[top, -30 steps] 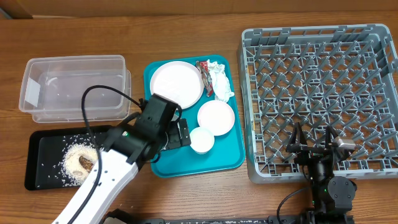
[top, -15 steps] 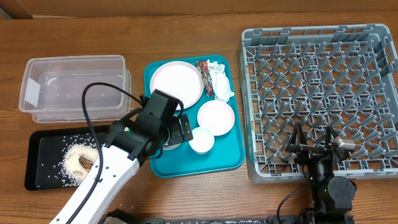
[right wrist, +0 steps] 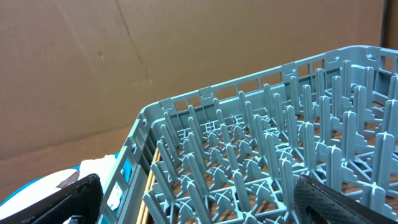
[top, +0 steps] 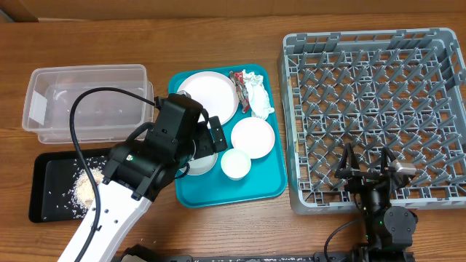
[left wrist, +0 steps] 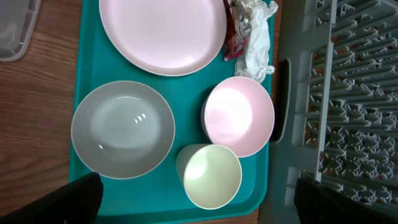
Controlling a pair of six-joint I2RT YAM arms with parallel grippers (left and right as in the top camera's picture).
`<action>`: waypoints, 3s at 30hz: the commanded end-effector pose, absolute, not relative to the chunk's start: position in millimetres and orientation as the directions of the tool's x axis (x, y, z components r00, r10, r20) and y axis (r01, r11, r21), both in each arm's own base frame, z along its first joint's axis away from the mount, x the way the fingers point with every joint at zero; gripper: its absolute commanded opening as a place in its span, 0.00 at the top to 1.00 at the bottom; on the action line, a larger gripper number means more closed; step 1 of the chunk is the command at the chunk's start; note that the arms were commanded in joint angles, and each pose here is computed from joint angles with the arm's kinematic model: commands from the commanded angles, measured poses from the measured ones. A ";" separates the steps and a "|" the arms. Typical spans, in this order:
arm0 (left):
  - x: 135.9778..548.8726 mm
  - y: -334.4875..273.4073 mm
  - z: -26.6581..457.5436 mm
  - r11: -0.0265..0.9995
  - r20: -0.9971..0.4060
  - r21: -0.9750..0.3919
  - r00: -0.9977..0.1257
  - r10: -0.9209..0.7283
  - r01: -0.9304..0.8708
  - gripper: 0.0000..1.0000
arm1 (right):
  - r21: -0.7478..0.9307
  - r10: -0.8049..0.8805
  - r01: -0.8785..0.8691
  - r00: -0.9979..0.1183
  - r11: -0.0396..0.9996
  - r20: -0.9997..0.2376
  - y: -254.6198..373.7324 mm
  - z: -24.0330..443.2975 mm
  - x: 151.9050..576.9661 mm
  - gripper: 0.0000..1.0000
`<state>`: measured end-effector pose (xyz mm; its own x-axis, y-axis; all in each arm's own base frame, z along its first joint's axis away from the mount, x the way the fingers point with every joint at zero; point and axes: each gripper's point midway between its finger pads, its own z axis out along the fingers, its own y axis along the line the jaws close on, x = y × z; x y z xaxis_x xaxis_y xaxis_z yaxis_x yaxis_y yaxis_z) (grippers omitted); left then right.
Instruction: Sort waste into correct bins and load items into the dishwasher
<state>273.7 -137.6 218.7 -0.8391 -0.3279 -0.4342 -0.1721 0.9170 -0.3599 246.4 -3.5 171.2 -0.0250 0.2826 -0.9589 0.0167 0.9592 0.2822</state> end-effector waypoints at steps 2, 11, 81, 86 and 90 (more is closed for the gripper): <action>277.9 -138.7 219.3 0.916 -0.431 -0.356 -0.836 -0.338 -0.187 0.00 | 0.279 0.279 0.014 -0.022 0.960 -0.960 -3.4 169.4 246.5 0.00; 274.7 -142.8 216.9 0.913 -0.408 -0.367 -0.851 -0.331 -0.179 0.00 | 0.279 0.279 0.014 -0.022 0.960 -0.960 -3.4 169.4 246.5 0.00; 318.3 -142.4 144.9 0.982 -0.395 -0.124 -0.901 -0.179 -0.141 0.06 | 0.279 0.279 0.014 -0.022 0.960 -0.960 -3.4 169.4 246.5 0.00; 326.3 -145.5 119.1 0.985 -0.357 -0.088 -0.918 -0.171 -0.149 0.23 | 0.279 0.279 0.014 -0.022 0.960 -0.960 -3.4 169.4 246.5 0.00; 334.1 -149.7 110.7 0.985 -0.361 -0.091 -0.917 -0.172 -0.149 0.25 | 0.279 0.279 0.014 -0.022 0.960 -0.960 -3.4 169.4 246.5 0.00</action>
